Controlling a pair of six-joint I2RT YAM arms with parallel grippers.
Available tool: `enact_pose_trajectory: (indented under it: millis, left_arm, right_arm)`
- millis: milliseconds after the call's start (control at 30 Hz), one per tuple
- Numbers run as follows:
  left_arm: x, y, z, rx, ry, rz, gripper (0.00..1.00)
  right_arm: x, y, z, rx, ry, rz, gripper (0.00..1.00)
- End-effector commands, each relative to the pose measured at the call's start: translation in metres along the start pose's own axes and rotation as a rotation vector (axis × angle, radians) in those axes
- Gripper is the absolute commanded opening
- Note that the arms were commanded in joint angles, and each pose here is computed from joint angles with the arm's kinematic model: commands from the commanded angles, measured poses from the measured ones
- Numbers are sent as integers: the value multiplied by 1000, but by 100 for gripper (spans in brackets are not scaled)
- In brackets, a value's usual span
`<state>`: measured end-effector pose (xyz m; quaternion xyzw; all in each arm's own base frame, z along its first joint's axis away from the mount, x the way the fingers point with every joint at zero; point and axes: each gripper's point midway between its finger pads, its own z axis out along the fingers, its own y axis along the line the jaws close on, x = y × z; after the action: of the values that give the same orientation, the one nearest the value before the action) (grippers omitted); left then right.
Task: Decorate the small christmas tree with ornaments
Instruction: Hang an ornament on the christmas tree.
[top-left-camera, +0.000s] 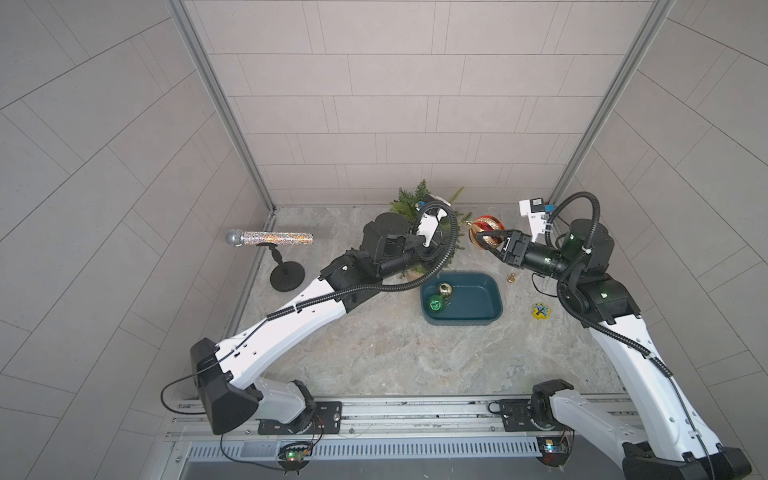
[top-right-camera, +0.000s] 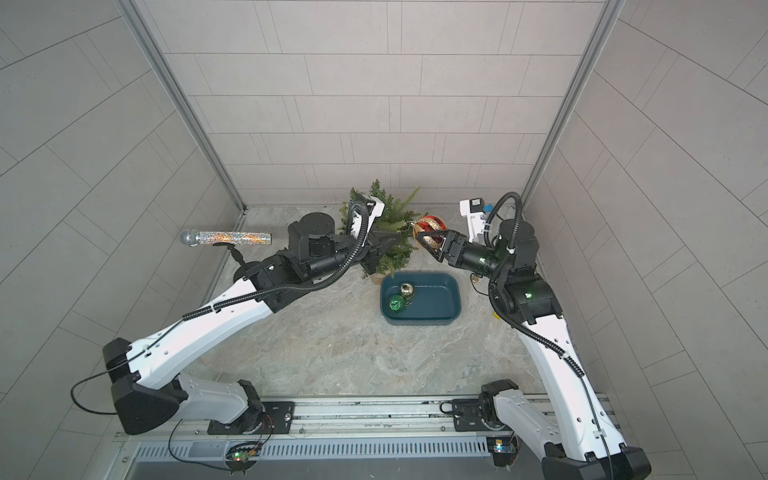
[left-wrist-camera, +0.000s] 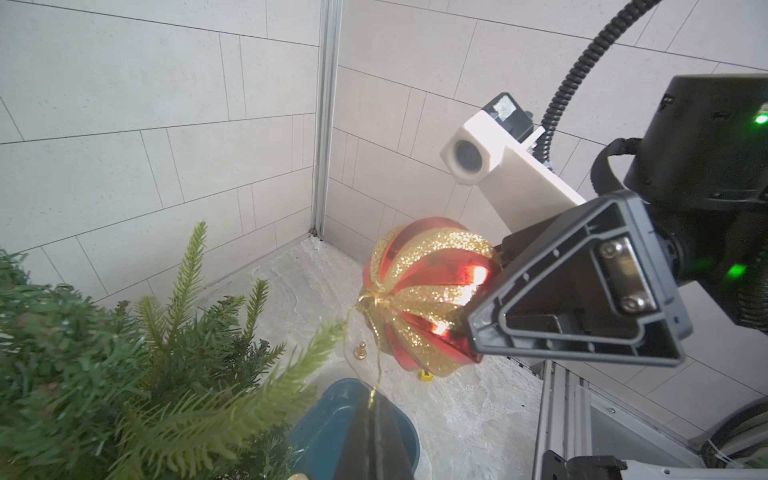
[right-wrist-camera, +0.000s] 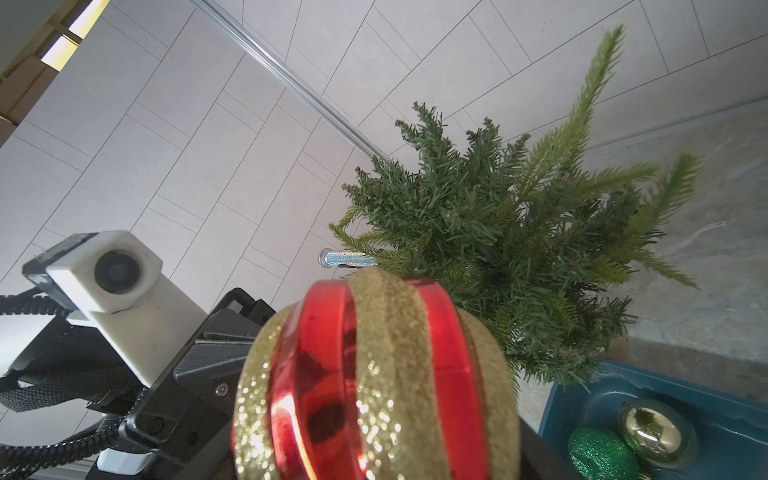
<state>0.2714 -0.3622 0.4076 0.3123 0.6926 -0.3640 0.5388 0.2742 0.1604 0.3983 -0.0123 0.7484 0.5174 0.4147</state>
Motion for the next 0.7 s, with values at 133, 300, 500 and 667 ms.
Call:
enact_pose_trajectory:
  millis: [133,300,500,667]
  left_arm:
    - [-22,-3,-4,-11,-54,44,0]
    - [-21,-1,-2,-23,-47,59,0]
    - [-17,1,1,-26,-37,66,0]
    - [-14,1,3,-23,-25,65,0]
  right_arm:
    - [-20,18,-4,-51,-81,-40,66]
    - [-23,14,0,-63,-92,-28,66]
    - [-20,7,5,-61,-81,-8,66]
    - [-13,1,6,-57,-66,5,67]
